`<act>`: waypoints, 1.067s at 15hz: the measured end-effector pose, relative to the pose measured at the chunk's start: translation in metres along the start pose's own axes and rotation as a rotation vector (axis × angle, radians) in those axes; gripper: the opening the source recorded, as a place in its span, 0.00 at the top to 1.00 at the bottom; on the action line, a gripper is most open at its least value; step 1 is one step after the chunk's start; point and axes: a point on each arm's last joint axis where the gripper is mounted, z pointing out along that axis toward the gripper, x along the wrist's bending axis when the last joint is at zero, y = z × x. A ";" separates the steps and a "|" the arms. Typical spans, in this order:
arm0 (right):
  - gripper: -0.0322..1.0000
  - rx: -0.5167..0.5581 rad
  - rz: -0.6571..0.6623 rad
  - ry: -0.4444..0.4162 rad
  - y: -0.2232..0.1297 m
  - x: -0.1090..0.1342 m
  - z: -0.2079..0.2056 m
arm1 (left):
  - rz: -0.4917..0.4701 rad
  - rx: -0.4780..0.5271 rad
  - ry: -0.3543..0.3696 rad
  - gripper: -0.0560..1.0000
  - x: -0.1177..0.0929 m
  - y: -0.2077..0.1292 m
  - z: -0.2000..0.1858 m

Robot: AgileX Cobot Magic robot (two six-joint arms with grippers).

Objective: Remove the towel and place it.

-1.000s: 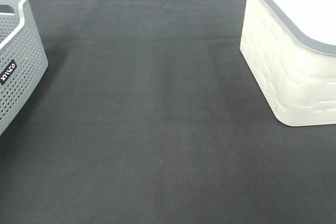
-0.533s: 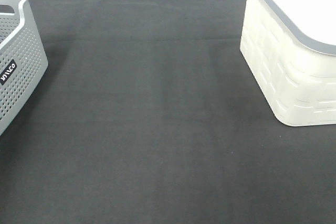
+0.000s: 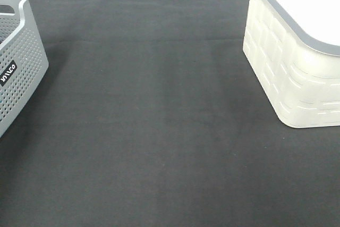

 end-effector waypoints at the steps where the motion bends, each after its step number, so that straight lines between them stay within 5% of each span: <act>1: 0.31 0.000 0.000 0.000 0.000 0.000 0.000 | -0.001 -0.056 0.023 0.95 0.002 0.007 -0.004; 8: 0.31 -0.013 -0.006 0.069 0.009 0.006 0.000 | 0.044 -0.378 0.066 0.95 0.005 0.077 -0.038; 16: 0.31 -0.049 -0.181 0.621 0.074 0.048 0.023 | 0.048 -0.678 -0.027 0.95 -0.028 0.157 -0.056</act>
